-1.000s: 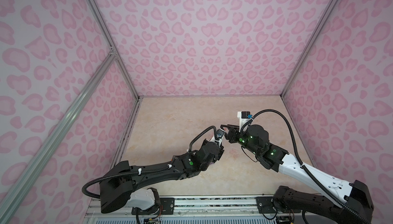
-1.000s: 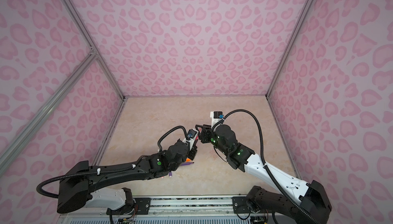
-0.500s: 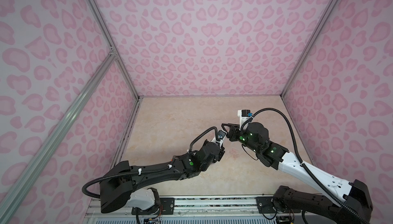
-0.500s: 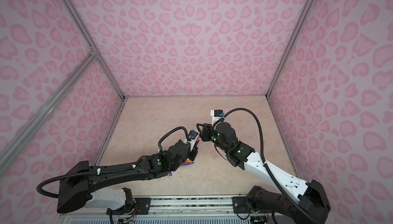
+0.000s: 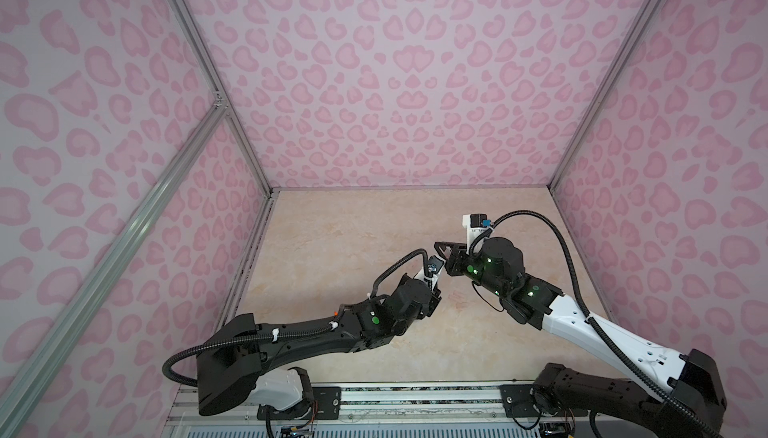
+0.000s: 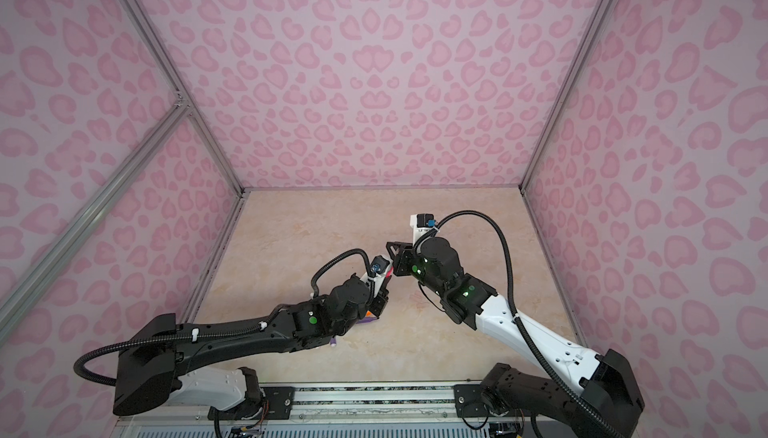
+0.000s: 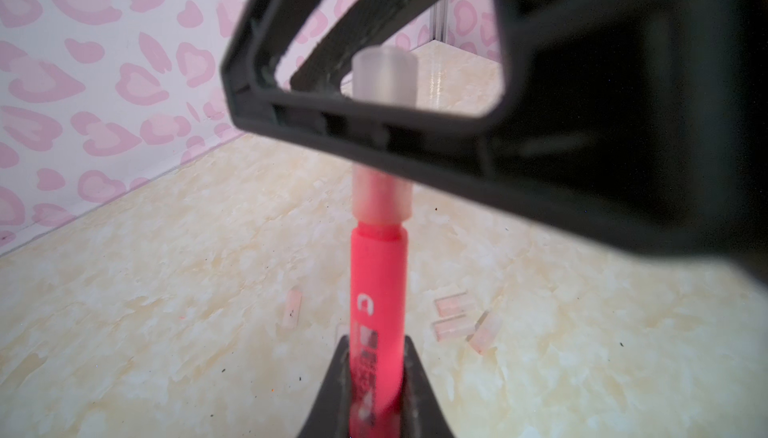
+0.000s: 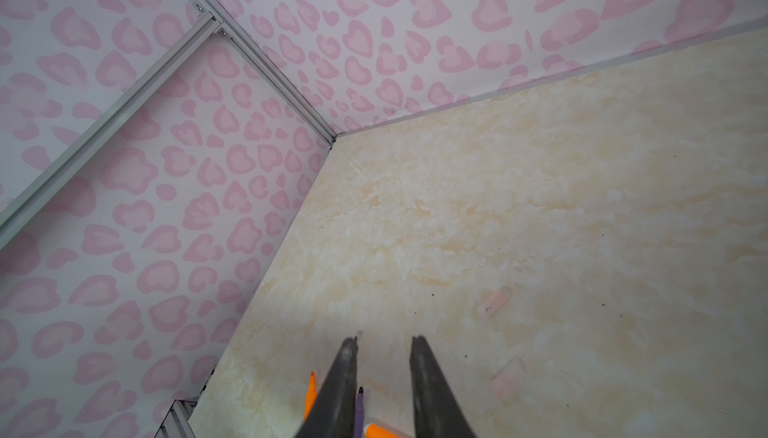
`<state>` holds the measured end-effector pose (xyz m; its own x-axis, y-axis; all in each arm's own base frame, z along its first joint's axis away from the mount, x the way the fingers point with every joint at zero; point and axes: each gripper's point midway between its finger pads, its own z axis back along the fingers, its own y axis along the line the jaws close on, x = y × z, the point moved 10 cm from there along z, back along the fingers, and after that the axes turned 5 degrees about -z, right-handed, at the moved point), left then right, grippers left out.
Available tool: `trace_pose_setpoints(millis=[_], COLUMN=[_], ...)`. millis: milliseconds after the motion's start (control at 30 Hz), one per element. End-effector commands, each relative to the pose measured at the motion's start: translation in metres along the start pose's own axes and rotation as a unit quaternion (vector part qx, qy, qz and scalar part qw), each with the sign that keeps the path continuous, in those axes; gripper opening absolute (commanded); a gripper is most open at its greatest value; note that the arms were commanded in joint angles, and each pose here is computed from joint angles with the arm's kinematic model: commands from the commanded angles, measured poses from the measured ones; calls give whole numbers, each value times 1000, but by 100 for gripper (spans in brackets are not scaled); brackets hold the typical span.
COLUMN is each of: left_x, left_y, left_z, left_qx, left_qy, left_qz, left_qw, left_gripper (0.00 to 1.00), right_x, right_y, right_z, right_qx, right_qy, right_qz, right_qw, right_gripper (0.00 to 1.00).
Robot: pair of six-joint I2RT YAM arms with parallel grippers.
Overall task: Insert the pens into the pen caps
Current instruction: 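Press the cap onto the highlighter with the right gripper while the left holds it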
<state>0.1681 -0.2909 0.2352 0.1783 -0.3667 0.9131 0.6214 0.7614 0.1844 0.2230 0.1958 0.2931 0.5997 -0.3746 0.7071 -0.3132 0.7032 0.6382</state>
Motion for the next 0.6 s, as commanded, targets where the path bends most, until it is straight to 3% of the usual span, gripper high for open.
trace_pose_setpoints(millis=[0, 167, 300, 567], left_x=[8, 10, 11, 17], left_y=[1, 3, 16, 33], left_z=[2, 7, 12, 23], left_qx=[-4, -25, -82, -215], left_qy=[-17, -29, -43, -77], left_qz=[10, 24, 62, 128], left_qw=[1000, 999, 994, 965], left_gripper=[4, 4, 4, 4], right_x=[0, -3, -6, -20], right_y=[2, 3, 5, 2], right_z=[-2, -3, -5, -11], right_qx=[6, 26, 51, 88], right_qy=[5, 11, 17, 55], right_qz=[0, -5, -10, -23], right_qw=[1000, 1000, 999, 994], right_gripper=[15, 8, 2, 0])
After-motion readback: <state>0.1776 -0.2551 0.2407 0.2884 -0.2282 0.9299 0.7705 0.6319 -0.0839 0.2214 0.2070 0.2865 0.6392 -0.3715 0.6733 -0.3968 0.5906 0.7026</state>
